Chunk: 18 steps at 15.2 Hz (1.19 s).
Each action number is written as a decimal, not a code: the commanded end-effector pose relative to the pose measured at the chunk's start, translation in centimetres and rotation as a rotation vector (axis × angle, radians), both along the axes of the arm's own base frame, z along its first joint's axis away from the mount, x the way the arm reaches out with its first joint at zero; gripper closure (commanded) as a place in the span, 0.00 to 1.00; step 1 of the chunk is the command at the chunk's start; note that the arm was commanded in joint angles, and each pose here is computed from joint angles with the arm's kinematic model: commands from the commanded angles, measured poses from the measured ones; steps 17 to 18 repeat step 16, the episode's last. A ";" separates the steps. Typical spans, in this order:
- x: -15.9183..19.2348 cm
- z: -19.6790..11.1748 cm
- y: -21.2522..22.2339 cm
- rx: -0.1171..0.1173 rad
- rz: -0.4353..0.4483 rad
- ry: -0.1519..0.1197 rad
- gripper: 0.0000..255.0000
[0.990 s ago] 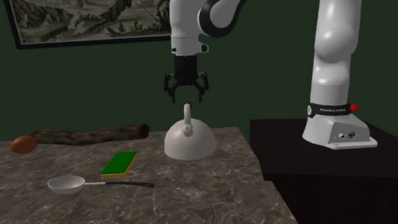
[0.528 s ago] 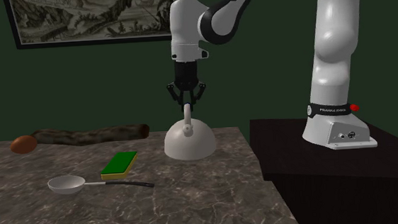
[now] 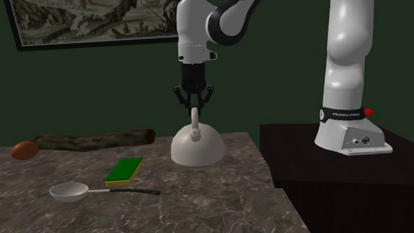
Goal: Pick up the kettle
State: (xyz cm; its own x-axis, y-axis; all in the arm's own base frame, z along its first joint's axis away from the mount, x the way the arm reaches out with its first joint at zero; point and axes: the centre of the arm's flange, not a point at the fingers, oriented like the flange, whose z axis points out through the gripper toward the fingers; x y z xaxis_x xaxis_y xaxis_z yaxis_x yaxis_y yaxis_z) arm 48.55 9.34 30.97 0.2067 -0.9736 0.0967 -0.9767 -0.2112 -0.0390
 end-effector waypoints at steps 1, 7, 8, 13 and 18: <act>0.0 0.8 0.0 0.000 0.000 -0.001 1.00; 0.0 4.0 0.0 0.000 0.000 -0.001 1.00; 0.0 4.5 0.0 0.000 0.000 -0.001 1.00; 0.0 7.2 0.0 0.000 0.000 -0.001 1.00; 0.0 7.8 0.0 0.000 0.000 -0.001 1.00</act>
